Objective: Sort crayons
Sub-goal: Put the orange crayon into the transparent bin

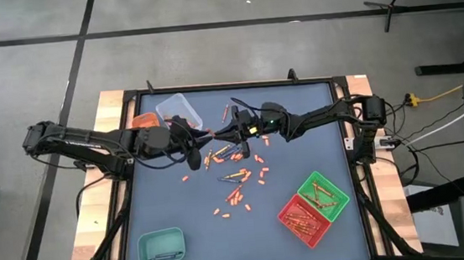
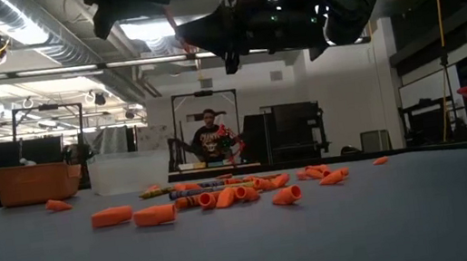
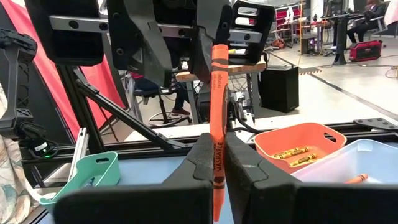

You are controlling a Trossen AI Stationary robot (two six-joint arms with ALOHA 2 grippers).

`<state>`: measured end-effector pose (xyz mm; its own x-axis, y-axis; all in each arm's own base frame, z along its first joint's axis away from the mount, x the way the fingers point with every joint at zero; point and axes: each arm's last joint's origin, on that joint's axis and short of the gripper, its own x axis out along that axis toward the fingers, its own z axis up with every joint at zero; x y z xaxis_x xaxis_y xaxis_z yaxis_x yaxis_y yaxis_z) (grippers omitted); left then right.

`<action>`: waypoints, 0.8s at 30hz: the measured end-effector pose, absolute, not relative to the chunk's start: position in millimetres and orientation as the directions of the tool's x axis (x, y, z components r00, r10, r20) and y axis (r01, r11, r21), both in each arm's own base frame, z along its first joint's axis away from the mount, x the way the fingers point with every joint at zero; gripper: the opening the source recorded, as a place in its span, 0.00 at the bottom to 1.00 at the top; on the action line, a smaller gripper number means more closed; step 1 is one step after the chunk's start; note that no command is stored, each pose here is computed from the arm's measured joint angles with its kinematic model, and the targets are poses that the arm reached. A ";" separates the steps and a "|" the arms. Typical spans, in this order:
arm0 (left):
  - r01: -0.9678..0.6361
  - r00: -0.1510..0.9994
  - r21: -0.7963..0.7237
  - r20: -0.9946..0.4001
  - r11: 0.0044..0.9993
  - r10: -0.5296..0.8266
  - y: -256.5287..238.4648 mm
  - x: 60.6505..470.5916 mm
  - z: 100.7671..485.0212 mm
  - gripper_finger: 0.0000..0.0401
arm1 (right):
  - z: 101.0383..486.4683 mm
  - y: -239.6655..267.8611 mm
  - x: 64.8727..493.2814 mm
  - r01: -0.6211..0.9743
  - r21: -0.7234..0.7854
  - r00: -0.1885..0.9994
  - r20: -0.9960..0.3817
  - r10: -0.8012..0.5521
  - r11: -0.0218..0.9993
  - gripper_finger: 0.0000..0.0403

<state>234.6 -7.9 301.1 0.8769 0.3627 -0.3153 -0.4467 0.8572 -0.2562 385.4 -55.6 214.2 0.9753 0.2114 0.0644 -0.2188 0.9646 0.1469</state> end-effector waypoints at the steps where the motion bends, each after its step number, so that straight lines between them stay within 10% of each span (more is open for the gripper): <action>1: -0.447 0.877 -0.256 -0.316 0.857 0.363 -7.9 234.6 301.1 0.23 | 214.2 -55.6 385.4 -0.219 0.147 0.975 0.064 0.211 0.965 0.03; 24: -0.412 0.874 -0.269 -0.387 0.870 0.294 -9.7 232.7 294.6 0.23 | 214.1 -54.6 385.5 -0.229 0.149 0.973 0.063 0.222 0.962 0.03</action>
<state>232.7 -9.7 294.6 0.8740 0.2942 -0.3868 -0.4122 0.8704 -0.2693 385.5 -54.6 214.1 0.9731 0.2217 0.0629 -0.2288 0.9620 0.1487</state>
